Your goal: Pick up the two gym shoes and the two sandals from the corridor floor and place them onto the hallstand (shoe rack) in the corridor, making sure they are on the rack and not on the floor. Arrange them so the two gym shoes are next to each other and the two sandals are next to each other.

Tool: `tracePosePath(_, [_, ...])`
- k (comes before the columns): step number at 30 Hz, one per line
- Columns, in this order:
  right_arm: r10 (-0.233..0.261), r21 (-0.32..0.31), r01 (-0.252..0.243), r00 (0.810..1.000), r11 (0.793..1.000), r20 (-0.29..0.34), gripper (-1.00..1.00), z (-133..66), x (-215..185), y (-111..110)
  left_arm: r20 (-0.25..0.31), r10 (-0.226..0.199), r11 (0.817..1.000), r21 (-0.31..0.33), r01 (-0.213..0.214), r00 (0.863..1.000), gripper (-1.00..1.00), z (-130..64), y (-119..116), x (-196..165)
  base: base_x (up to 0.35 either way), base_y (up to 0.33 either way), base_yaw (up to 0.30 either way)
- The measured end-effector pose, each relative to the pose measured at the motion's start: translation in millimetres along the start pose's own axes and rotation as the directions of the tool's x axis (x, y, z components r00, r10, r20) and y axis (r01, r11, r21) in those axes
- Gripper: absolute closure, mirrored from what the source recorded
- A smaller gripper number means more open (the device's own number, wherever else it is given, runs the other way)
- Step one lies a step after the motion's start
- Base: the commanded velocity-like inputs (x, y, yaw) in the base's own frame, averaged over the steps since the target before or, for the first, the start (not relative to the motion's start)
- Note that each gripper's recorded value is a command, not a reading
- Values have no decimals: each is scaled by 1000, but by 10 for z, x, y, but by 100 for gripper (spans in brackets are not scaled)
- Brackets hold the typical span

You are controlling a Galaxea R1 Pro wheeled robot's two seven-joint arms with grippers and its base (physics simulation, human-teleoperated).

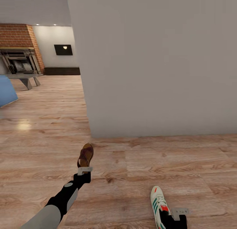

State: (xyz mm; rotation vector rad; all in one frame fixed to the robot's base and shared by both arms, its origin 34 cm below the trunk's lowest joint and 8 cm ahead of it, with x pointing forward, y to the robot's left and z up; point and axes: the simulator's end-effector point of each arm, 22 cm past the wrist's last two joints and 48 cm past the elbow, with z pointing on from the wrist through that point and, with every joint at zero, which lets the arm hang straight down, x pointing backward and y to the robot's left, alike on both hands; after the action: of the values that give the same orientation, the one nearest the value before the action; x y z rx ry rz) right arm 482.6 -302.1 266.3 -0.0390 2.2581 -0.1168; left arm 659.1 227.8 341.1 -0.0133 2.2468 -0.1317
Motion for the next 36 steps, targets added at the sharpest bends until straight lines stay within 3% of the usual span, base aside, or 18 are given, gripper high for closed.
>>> tracePosePath(14, [-2, 6, 3, 998, 1000, -63, -100, 71, 378, -15, -52, 3, 1000, 9, -3, 999, 100, 166, 10, 394, 0, 0, 179])
tracePosePath(18, [-3, 8, 3, 996, 1000, -84, -100, 78, 483, -20, -8, 6, 1000, 8, -6, 1000, 100, 278, 20, 56, 0, 0, 134])
tracePosePath(21, [-4, 8, 5, 995, 1000, -100, -100, 82, 562, -24, -27, 2, 1000, 11, -1, 1000, 100, 361, 16, -196, 0, 0, 33])
tracePosePath(24, [-5, 8, 6, 993, 1000, -116, -100, 87, 640, -25, -64, -5, 1000, 16, 6, 998, 100, 413, -5, -237, 0, 0, -57])
tracePosePath(29, [-7, 9, 9, 990, 1000, -137, -100, 94, 751, -25, -78, -12, 999, 52, 16, 997, 100, 483, -136, -334, 0, 0, -158])
tracePosePath(36, [0, 28, 3, 991, 1000, -131, -100, 105, 727, -120, -78, -8, 998, 54, 13, 997, 100, 484, -130, -323, 0, 0, -68])
